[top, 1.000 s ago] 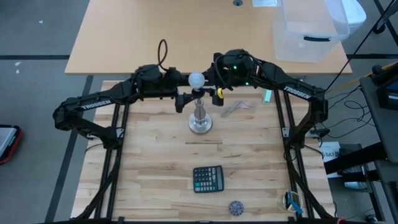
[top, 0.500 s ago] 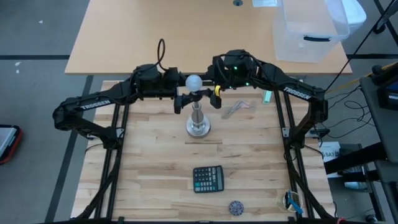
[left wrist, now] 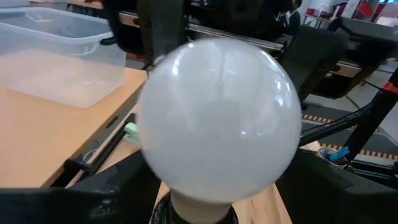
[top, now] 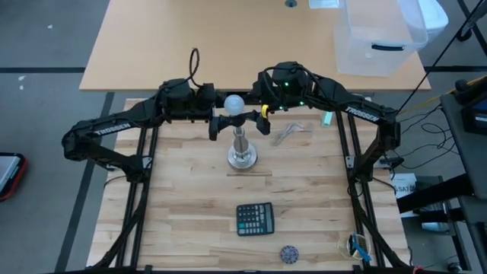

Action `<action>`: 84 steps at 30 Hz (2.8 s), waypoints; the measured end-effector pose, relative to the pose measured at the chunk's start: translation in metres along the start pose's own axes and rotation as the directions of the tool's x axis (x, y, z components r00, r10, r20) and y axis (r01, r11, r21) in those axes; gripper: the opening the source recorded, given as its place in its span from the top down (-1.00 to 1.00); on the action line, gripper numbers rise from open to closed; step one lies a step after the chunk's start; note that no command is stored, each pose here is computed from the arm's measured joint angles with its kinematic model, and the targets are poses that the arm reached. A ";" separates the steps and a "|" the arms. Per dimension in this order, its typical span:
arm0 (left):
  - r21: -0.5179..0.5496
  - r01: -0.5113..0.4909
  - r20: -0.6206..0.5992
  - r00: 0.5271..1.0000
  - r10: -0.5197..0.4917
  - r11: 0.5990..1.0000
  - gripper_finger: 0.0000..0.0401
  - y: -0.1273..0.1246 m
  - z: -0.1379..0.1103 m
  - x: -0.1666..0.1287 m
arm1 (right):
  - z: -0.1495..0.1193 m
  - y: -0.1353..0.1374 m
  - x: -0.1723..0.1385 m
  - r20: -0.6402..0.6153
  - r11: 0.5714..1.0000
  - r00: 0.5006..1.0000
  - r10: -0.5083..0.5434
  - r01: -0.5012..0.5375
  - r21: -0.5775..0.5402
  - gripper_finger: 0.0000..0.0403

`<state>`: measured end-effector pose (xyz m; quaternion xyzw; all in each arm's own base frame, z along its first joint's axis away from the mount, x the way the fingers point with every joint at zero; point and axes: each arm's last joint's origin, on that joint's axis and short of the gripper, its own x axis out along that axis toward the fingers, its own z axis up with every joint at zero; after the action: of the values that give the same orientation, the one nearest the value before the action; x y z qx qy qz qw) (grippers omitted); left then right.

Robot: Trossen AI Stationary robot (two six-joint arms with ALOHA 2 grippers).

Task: Screw lightbulb
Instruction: Remove the light bulb from the lamp

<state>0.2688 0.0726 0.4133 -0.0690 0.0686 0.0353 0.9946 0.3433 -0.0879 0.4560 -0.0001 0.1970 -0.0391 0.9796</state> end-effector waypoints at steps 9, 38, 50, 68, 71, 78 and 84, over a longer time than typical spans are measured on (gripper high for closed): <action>0.010 -0.053 -0.008 0.999 0.054 0.999 -0.41 -0.003 0.007 -0.028 | -0.002 -0.002 0.000 -0.021 1.000 1.000 -0.019 0.019 0.002 -0.24; -0.008 -0.089 -0.021 0.996 0.089 0.996 -0.40 0.000 0.003 -0.018 | -0.104 0.016 0.083 -0.077 0.967 0.997 0.005 0.014 0.253 -0.24; -0.002 -0.097 -0.011 0.995 0.097 0.995 -0.41 0.000 0.004 -0.018 | -0.114 0.012 0.091 -0.009 0.944 0.971 -0.239 0.234 0.232 -0.22; -0.013 -0.151 -0.017 0.988 0.151 0.988 -0.41 0.002 0.003 -0.019 | -0.104 0.015 0.091 0.091 0.961 0.969 -0.231 0.212 0.176 0.65; -0.029 -0.166 -0.015 0.986 0.166 0.986 -0.40 0.002 0.003 -0.019 | -0.104 0.016 0.091 0.093 0.961 0.969 -0.230 0.211 0.182 0.65; -0.065 -0.216 -0.008 0.976 0.216 0.974 -0.27 0.000 0.003 -0.018 | -0.104 0.018 0.091 0.092 0.960 0.968 -0.235 0.216 0.180 0.65; -0.128 -0.282 0.007 0.958 0.286 0.951 -0.25 -0.004 0.003 -0.017 | -0.104 0.017 0.091 0.092 0.953 0.963 -0.254 0.233 0.194 0.65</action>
<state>0.2524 0.0681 0.4195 -0.1202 0.0630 0.1831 0.9737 0.3880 -0.0760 0.3249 0.0626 0.1341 -0.1772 0.9730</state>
